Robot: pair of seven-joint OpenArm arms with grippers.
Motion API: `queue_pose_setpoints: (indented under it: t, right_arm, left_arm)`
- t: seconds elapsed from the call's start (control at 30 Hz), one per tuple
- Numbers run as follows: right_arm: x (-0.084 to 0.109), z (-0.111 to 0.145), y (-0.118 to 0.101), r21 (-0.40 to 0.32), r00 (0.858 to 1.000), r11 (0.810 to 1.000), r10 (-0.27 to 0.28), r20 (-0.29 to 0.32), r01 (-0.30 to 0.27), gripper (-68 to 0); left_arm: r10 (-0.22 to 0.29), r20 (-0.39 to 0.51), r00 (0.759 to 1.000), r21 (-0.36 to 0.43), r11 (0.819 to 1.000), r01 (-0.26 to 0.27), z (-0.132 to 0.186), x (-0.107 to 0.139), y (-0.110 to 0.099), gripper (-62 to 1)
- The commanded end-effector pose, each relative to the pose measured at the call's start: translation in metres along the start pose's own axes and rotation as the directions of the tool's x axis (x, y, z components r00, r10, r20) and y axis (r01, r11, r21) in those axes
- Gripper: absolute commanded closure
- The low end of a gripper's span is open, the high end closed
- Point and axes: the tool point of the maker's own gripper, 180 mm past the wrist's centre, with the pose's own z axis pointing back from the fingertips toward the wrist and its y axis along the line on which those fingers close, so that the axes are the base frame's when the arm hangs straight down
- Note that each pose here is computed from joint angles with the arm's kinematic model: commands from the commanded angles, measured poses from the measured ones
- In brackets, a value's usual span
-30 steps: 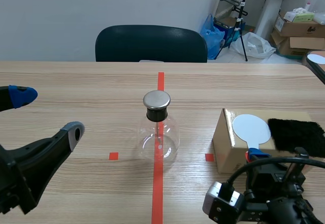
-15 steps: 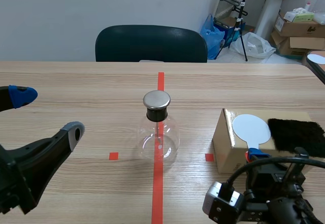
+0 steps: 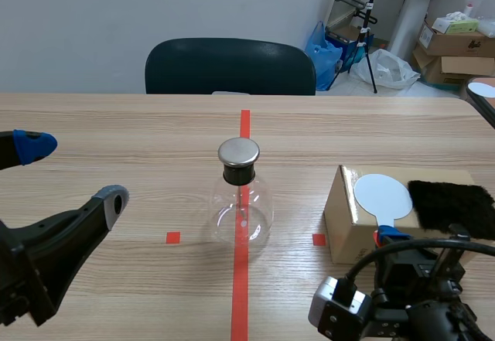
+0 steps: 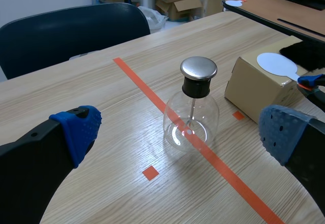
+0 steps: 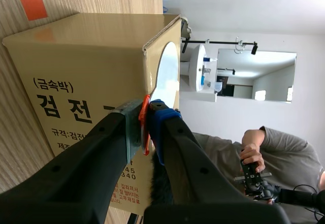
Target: Do the electroscope experiment
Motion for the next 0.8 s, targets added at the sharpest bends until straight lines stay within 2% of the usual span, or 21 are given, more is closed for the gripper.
queue_pose_setpoints:
  t: [0.0, 0.23, 0.37, 0.53, 0.77]
  right_arm:
    - [-0.002, -0.004, -0.011, -0.036, 1.0, 0.999, 0.009, 0.002, -0.009, -0.9]
    - [-0.003, -0.006, -0.014, -0.051, 1.0, 0.998, 0.022, -0.004, -0.022, -0.9]
    - [-0.006, -0.005, -0.029, -0.127, 0.998, 0.99, 0.053, -0.026, -0.055, -0.9]
    - [-0.007, -0.005, -0.043, -0.171, 0.996, 0.983, 0.055, -0.068, -0.066, -0.9]
    - [0.011, -0.003, -0.065, -0.253, 0.996, 0.966, 0.029, -0.08, -0.048, -0.9]
  left_arm:
    - [0.006, 0.038, 0.999, -0.008, 1.0, -0.005, -0.002, 0.01, -0.004, -62.3]
    - [0.006, 0.038, 0.999, -0.008, 1.0, -0.005, -0.002, 0.01, -0.004, -62.3]
    - [0.006, 0.038, 0.999, -0.008, 1.0, -0.005, -0.002, 0.01, -0.004, -62.3]
    - [0.006, 0.038, 0.999, -0.008, 1.0, -0.005, -0.002, 0.01, -0.004, -62.3]
    - [0.006, 0.038, 0.999, -0.008, 1.0, -0.005, -0.002, 0.01, -0.004, -62.3]
